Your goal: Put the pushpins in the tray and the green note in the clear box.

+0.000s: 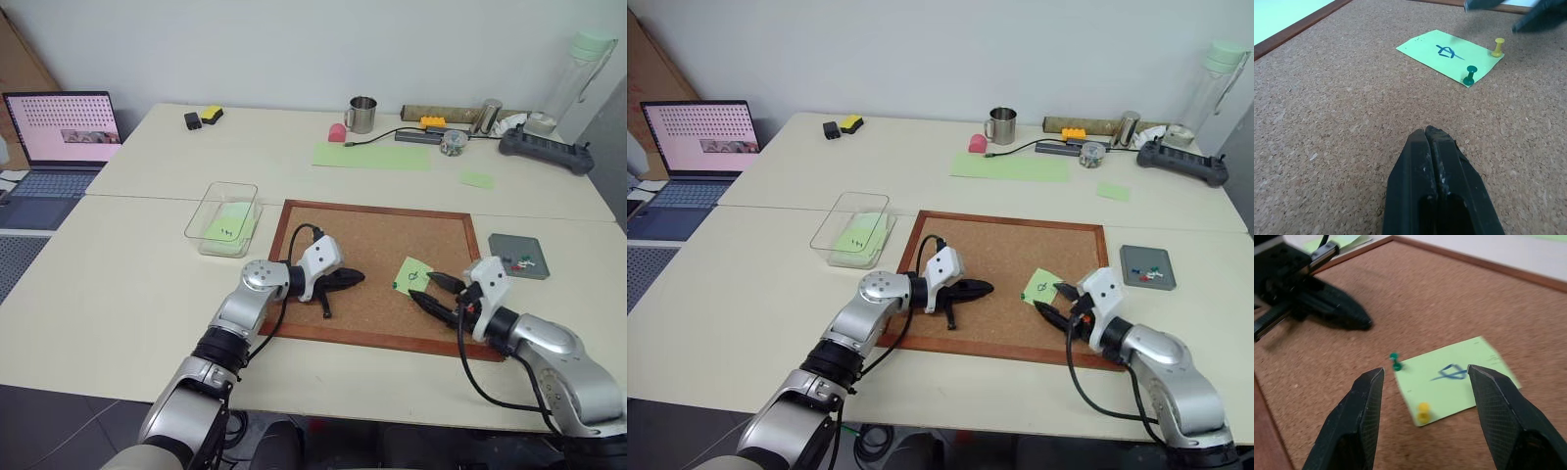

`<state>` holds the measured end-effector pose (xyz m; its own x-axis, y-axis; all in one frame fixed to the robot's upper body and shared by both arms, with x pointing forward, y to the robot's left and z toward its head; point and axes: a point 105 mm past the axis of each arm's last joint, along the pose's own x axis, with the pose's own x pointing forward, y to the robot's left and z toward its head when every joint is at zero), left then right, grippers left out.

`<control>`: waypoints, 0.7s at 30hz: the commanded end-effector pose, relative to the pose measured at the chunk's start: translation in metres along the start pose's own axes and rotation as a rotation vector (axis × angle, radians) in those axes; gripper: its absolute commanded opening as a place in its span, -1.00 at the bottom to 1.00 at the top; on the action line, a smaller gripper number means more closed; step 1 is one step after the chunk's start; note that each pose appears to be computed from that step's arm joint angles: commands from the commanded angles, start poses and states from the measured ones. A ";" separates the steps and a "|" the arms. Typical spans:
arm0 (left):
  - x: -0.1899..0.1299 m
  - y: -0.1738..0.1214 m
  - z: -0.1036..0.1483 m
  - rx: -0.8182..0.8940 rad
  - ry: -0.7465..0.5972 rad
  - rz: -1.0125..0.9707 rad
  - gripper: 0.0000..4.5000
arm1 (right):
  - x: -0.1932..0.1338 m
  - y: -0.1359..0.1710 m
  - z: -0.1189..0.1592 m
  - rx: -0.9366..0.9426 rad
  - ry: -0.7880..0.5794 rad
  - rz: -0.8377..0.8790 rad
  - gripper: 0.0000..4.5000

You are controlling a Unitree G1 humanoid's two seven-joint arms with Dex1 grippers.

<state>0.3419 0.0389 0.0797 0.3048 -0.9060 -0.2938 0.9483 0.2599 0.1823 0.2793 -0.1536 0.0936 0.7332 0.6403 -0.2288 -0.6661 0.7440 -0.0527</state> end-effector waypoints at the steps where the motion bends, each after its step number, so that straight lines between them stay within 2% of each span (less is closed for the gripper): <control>1: 0.001 -0.011 -0.018 -0.021 0.063 -0.037 -1.00 | 0.001 0.004 0.001 -0.018 -0.019 0.001 0.26; 4: 0.000 -0.011 -0.018 -0.021 0.065 -0.040 -1.00 | 0.002 0.006 -0.001 -0.015 -0.018 0.000 0.07; 5: 0.000 -0.011 -0.018 -0.020 0.065 -0.041 -1.00 | 0.002 0.007 -0.002 -0.012 -0.019 0.001 -0.07; 16: 0.002 -0.013 -0.016 -0.016 0.061 -0.053 -1.00 | -0.002 0.003 -0.003 -0.007 -0.028 -0.030 -0.97; 21: 0.002 -0.013 -0.016 -0.017 0.061 -0.055 -1.00 | -0.003 0.000 0.002 -0.005 -0.052 -0.044 -0.97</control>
<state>0.3398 0.0388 0.0793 0.2983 -0.9070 -0.2973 0.9499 0.2514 0.1859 0.2763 -0.1549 0.0835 0.7571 0.6105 -0.2328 -0.6368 0.7691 -0.0542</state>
